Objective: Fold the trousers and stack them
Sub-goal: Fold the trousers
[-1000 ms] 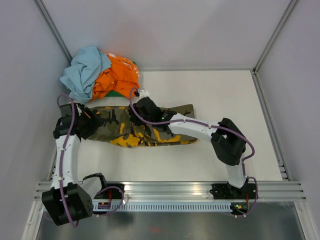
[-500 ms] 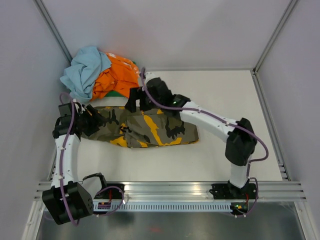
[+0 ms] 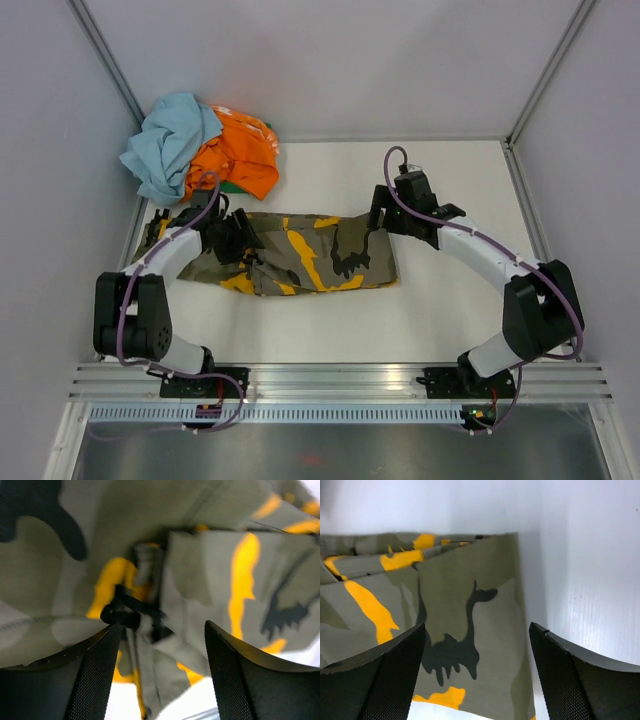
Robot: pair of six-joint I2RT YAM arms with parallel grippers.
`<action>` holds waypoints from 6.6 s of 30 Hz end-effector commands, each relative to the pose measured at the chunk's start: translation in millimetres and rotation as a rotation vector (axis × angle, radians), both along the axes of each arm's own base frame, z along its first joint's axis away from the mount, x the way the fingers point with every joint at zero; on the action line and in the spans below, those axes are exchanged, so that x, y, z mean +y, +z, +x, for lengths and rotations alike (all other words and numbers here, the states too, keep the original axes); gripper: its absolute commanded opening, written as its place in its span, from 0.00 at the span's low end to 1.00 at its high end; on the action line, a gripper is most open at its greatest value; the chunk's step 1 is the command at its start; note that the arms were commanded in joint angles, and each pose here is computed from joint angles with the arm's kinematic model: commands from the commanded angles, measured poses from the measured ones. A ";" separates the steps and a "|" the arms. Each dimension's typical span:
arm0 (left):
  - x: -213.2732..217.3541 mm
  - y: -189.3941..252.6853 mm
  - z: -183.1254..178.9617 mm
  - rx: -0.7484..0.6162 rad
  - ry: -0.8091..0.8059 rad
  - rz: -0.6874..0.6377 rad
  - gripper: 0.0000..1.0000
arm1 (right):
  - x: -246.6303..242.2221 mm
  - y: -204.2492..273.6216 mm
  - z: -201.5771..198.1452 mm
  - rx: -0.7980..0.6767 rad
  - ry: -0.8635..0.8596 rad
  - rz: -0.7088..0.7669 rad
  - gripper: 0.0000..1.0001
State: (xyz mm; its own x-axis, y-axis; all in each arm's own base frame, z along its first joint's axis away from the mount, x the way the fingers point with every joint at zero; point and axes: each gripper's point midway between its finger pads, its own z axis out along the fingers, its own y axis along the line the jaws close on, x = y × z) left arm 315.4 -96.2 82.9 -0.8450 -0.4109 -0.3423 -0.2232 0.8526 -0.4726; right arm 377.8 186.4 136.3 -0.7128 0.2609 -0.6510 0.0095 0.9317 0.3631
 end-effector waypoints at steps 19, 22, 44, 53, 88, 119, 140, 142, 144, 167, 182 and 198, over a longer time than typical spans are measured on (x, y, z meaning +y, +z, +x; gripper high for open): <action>-15.9 6.5 70.3 -0.151 -0.040 -0.058 0.02 | -15.2 -73.6 13.6 0.071 -0.021 -0.131 0.76; -18.6 49.1 79.4 -0.255 -0.052 -0.073 0.02 | -21.4 -67.8 16.6 0.062 -0.038 -0.154 0.74; -14.2 97.4 70.6 -0.201 0.131 -0.137 0.02 | -35.3 -48.9 12.2 0.042 -0.048 -0.188 0.74; -8.7 178.3 53.4 -0.186 0.294 -0.205 0.02 | -33.6 -49.1 7.3 0.055 -0.033 -0.179 0.73; 68.1 75.3 -3.0 -0.105 0.350 0.248 0.94 | -9.9 -47.5 -19.4 0.102 0.130 -0.074 0.69; 26.2 -45.9 -21.8 0.182 0.246 0.380 0.60 | 19.6 -41.2 -20.4 0.117 0.203 -0.004 0.68; 49.0 -15.8 -92.3 0.172 0.479 0.316 0.08 | 27.1 -47.2 -20.4 0.136 0.234 0.010 0.68; 48.4 -28.4 -109.6 0.224 0.482 0.307 0.19 | 27.5 -48.1 -22.0 0.140 0.239 0.009 0.68; 48.2 -35.9 -121.2 0.253 0.488 0.298 0.42 | 27.3 -49.6 -23.3 0.145 0.245 0.006 0.68; 85.4 1.5 -12.5 0.021 0.276 0.275 0.74 | 32.5 -65.2 -9.2 0.148 0.265 -0.020 0.73; 75.5 -47.7 5.1 -0.003 0.192 0.170 0.62 | 31.2 -68.8 -8.9 0.165 0.276 -0.041 0.73; 42.6 32.3 31.5 -0.283 0.093 0.013 0.02 | 4.4 -71.8 -14.6 0.180 0.162 -0.092 0.73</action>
State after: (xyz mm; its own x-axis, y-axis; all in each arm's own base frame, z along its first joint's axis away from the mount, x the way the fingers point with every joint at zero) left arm 325.3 -36.3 72.8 -0.7235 -0.5110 -0.4642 -0.3207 0.8442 -0.4295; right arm 360.4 203.3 54.5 -0.8672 0.0458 -0.4959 -0.1283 0.9416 0.3113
